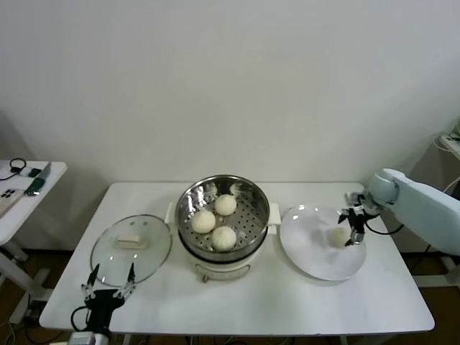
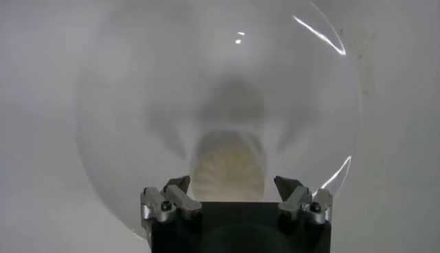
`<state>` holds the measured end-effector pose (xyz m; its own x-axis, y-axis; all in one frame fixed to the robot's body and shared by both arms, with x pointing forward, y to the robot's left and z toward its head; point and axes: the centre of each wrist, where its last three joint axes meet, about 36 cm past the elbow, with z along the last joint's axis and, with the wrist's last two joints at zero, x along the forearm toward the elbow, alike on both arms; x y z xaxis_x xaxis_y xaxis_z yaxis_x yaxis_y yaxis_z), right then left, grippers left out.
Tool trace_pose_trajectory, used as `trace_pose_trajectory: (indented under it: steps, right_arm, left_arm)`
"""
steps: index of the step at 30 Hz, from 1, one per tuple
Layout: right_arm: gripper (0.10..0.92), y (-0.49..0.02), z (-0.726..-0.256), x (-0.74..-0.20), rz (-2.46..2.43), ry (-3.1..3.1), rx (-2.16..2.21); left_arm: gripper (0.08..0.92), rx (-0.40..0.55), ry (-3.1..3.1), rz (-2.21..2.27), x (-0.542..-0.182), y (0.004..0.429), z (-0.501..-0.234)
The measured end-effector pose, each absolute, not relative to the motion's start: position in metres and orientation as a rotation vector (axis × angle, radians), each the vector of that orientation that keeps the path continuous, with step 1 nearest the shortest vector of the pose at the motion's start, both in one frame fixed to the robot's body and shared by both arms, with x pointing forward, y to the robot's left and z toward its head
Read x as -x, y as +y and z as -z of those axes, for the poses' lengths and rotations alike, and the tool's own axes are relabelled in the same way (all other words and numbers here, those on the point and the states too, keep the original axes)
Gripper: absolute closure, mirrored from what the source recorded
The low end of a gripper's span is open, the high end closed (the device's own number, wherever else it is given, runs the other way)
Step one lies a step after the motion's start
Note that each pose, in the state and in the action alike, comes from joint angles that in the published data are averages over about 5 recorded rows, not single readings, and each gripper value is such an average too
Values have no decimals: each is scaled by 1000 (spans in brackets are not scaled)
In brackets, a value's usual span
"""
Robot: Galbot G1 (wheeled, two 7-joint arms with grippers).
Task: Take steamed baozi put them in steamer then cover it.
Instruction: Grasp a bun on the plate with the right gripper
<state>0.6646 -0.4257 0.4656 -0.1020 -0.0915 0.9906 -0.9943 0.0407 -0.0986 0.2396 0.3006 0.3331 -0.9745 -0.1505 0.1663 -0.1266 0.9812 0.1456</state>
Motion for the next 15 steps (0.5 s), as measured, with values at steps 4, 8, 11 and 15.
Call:
trace_pose_trajectory:
  steps: [4,8,11,15]
  right_arm:
    - [200,-423,-460,-668,-1207,-1357,-1200]
    - [200,-423,-456,-670,-1202,-1342,-1198]
    - [201,-423,-452,-670,-1200,-1330,-1196]
    - [221,-422,-451,-672,-1200,-1326,-1196]
  left_arm:
    - [177,-210,-2949,200,-239,301,-333]
    - [177,-211,-2946,200,-237,302,-332]
    - [177,-212,-2945,199,-237,302,-331]
    - [177,-213,-2944,199,-237,303,-331]
